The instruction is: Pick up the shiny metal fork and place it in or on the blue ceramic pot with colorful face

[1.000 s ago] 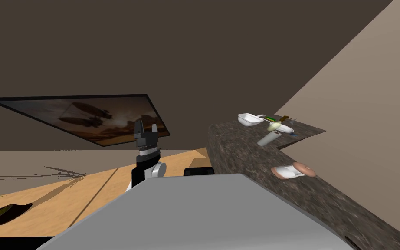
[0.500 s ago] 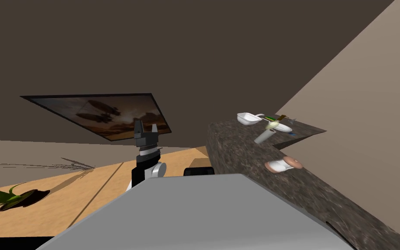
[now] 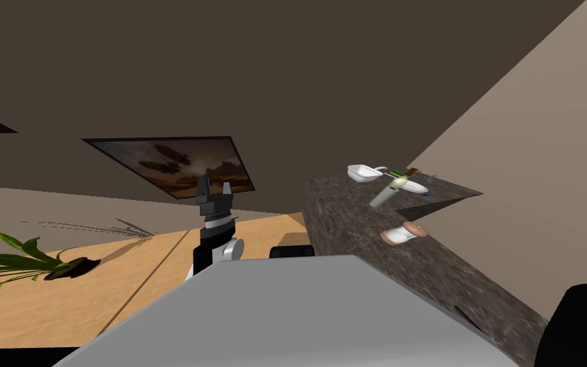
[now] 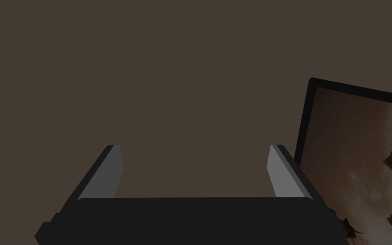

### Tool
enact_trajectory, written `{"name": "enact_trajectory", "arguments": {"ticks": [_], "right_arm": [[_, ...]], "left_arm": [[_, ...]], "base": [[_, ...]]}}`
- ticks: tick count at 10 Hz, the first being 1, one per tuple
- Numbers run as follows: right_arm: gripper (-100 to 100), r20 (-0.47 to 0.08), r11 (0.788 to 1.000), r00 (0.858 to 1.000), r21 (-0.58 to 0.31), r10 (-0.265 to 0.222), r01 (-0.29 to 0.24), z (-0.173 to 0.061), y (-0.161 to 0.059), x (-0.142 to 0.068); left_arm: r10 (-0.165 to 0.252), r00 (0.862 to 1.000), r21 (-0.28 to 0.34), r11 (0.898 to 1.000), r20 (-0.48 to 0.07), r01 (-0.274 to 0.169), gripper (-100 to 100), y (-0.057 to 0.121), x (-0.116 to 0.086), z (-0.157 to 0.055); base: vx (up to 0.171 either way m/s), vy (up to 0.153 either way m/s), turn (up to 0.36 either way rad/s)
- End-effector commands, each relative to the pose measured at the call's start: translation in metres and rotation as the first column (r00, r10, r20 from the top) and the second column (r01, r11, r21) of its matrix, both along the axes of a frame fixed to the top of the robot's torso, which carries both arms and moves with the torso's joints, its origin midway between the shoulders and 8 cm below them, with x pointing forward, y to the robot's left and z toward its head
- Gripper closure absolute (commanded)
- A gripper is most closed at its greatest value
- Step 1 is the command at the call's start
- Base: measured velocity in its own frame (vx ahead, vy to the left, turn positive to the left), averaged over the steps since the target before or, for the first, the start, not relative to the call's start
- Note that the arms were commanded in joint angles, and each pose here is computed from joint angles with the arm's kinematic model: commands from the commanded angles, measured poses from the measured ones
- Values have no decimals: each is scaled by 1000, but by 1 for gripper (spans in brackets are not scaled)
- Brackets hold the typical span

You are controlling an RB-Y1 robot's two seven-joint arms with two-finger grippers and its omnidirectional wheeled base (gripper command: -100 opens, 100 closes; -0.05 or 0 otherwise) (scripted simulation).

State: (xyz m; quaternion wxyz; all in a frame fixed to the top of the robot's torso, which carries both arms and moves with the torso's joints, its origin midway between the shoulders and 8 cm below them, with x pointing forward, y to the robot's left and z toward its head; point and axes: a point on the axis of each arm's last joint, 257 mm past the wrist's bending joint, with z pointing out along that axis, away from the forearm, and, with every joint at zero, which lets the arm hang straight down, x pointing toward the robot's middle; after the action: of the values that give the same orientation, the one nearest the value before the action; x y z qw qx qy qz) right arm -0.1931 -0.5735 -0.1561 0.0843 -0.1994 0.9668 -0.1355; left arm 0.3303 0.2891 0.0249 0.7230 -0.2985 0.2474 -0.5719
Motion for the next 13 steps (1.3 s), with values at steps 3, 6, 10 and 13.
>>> {"name": "enact_trajectory", "arguments": {"ticks": [3, 6, 10, 13], "right_arm": [[100, -98, 1000, 995, 12, 0, 1, 26, 10, -29], [100, -108, 1000, 994, 12, -2, 4, 28, 11, -32], [-100, -110, 1000, 994, 12, -3, 4, 28, 11, -32], [-100, -106, 1000, 994, 14, 8, -6, 37, 11, -28]], "left_arm": [[0, 1000, 0, 1000, 0, 0, 0, 0, 0, 0], [0, 1000, 0, 1000, 0, 0, 0, 0, 0, 0], [0, 1000, 0, 1000, 0, 0, 0, 0, 0, 0], [0, 1000, 0, 1000, 0, 0, 0, 0, 0, 0]], "base": [[-60, -26, 31], [-16, -4, 2], [0, 0, 0], [2, -6, -26]]}}
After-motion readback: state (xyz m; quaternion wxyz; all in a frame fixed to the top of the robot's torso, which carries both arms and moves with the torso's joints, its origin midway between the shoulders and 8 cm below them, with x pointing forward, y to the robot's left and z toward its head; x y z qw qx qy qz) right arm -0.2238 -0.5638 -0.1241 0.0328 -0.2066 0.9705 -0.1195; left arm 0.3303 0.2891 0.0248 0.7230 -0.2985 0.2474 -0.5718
